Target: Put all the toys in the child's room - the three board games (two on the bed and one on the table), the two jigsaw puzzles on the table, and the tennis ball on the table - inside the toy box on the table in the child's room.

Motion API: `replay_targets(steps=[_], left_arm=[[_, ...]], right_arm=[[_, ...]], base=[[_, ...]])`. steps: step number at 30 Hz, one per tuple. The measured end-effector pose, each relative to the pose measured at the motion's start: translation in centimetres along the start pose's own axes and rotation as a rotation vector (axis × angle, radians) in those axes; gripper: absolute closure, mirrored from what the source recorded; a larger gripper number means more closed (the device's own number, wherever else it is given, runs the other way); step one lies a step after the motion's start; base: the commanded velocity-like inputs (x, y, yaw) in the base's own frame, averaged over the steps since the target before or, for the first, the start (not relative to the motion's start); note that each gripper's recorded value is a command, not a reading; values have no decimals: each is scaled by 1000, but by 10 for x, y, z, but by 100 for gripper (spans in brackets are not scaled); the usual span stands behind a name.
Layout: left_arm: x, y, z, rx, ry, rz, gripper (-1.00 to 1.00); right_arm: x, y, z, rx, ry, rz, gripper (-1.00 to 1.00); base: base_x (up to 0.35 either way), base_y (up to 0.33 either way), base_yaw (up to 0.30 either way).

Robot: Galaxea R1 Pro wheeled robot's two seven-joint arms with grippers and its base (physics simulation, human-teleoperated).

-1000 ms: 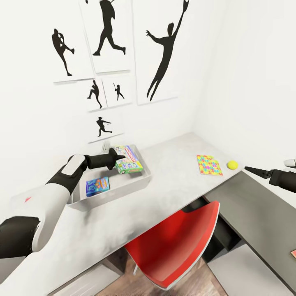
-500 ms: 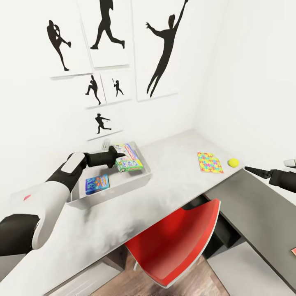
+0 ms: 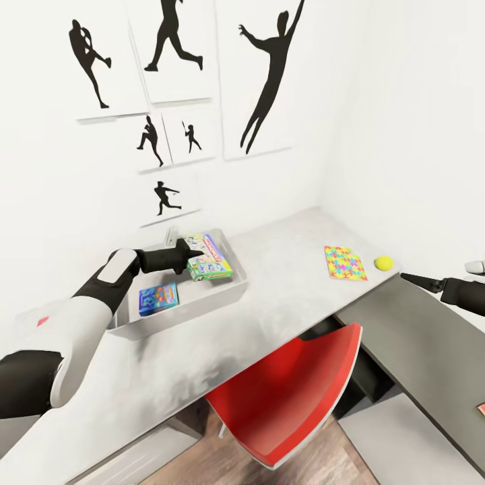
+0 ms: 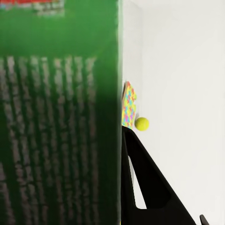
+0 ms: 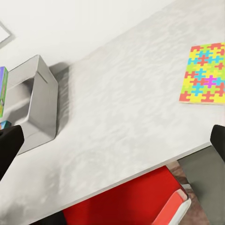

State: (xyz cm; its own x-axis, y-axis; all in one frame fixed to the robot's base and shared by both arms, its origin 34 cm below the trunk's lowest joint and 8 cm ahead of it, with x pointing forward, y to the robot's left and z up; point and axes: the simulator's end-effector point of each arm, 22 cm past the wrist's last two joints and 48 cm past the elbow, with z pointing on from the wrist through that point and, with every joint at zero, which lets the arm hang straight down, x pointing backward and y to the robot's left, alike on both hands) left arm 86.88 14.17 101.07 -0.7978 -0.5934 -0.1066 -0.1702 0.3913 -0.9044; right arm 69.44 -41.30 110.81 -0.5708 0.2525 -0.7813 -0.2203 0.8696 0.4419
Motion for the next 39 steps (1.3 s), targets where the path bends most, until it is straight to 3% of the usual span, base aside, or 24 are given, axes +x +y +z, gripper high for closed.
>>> replay_targets(steps=[12,39], left_arm=[[3,-3,4,2,30,1,100],[4,24,16,-23,48,-25,100]], right_arm=[[4,-3,3,3,9,3,-100],[21,-15,17,13,46,22,-100]], base=[[0,0,0],[0,0,0]])
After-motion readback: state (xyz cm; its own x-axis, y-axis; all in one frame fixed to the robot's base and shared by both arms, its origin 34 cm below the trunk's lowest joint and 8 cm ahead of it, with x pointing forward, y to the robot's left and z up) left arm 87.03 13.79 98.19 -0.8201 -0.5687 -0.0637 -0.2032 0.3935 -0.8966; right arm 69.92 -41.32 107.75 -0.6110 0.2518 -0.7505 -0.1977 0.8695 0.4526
